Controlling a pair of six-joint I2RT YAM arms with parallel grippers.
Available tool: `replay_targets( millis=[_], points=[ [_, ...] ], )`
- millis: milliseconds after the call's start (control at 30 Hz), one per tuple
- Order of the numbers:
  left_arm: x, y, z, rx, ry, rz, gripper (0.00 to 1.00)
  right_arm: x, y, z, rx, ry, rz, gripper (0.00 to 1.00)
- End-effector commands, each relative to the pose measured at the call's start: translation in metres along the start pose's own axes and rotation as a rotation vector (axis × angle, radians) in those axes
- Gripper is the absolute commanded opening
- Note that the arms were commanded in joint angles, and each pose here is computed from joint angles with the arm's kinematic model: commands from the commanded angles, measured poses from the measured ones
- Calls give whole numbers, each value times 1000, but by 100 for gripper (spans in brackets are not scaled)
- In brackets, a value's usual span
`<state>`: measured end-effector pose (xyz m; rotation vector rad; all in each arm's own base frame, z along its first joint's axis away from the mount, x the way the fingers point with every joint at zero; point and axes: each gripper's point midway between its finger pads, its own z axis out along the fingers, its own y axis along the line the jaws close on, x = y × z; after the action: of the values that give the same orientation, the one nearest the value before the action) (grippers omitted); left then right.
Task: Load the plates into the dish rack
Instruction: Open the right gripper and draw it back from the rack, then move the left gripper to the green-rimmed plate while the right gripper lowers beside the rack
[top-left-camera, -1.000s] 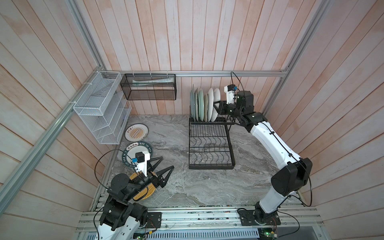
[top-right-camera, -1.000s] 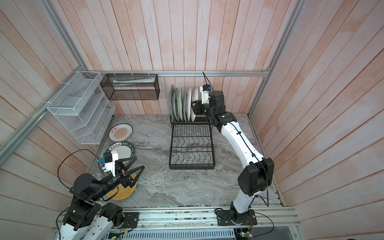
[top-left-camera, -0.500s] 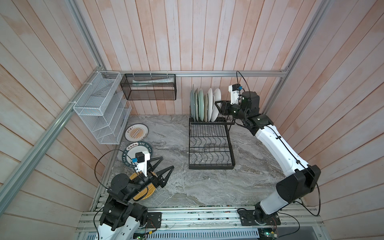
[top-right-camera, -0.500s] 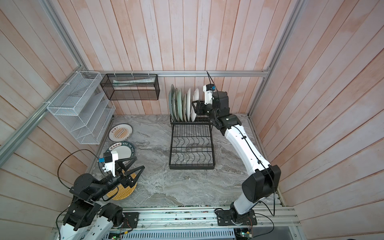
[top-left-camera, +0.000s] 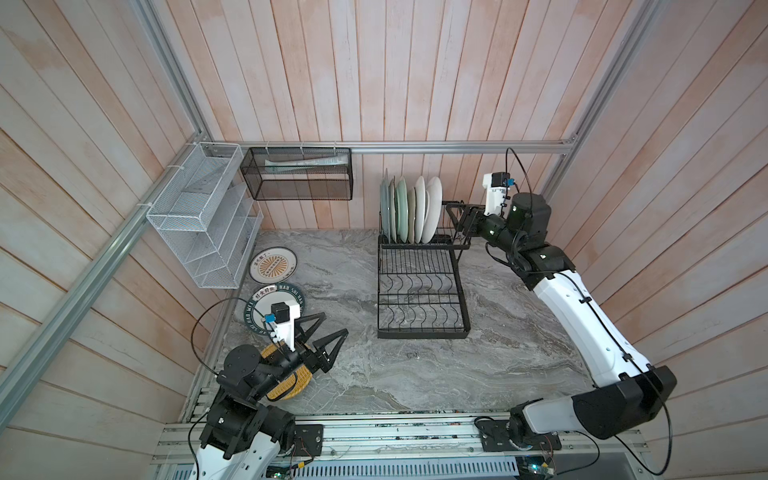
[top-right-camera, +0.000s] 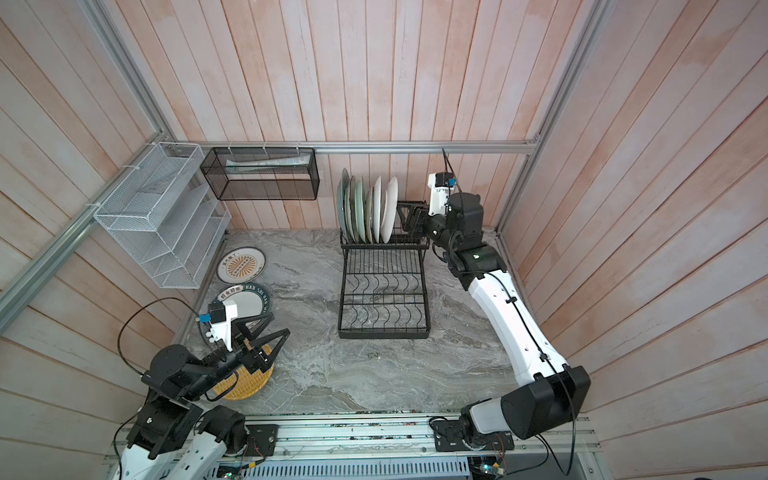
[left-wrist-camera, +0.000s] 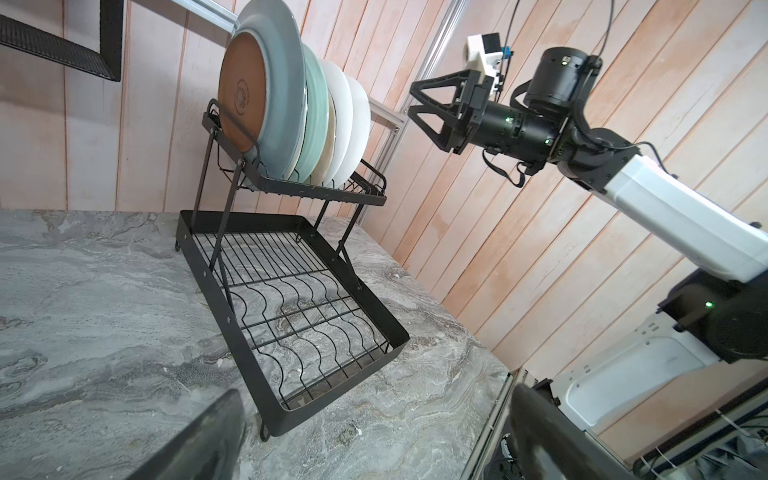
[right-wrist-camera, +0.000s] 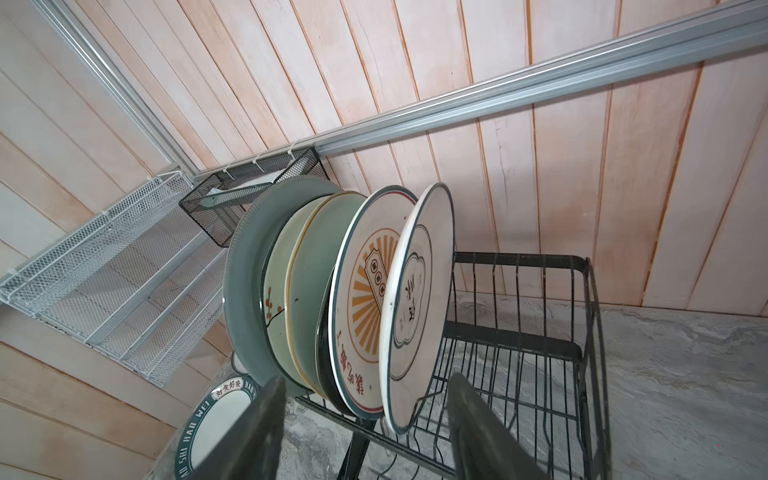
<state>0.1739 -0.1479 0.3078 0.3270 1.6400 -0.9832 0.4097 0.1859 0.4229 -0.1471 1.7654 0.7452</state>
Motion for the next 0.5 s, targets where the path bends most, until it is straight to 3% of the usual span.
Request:
replay_targets(
  millis=[0,167,367,467],
  points=[
    [1,8,2,-45,11,-28,100,-7,17,-18,-72,-43,13,65],
    [6,33,5,-180,43,-113,100,12,29,-49,-143,-72,29,75],
    [24,107,-8,-620,110,-252,100,72,29,-59,-147,-40,-13,80],
    [34,130,-8,-729,174,-290,100,109,32,-58,-166,-4,-28,80]
  ],
)
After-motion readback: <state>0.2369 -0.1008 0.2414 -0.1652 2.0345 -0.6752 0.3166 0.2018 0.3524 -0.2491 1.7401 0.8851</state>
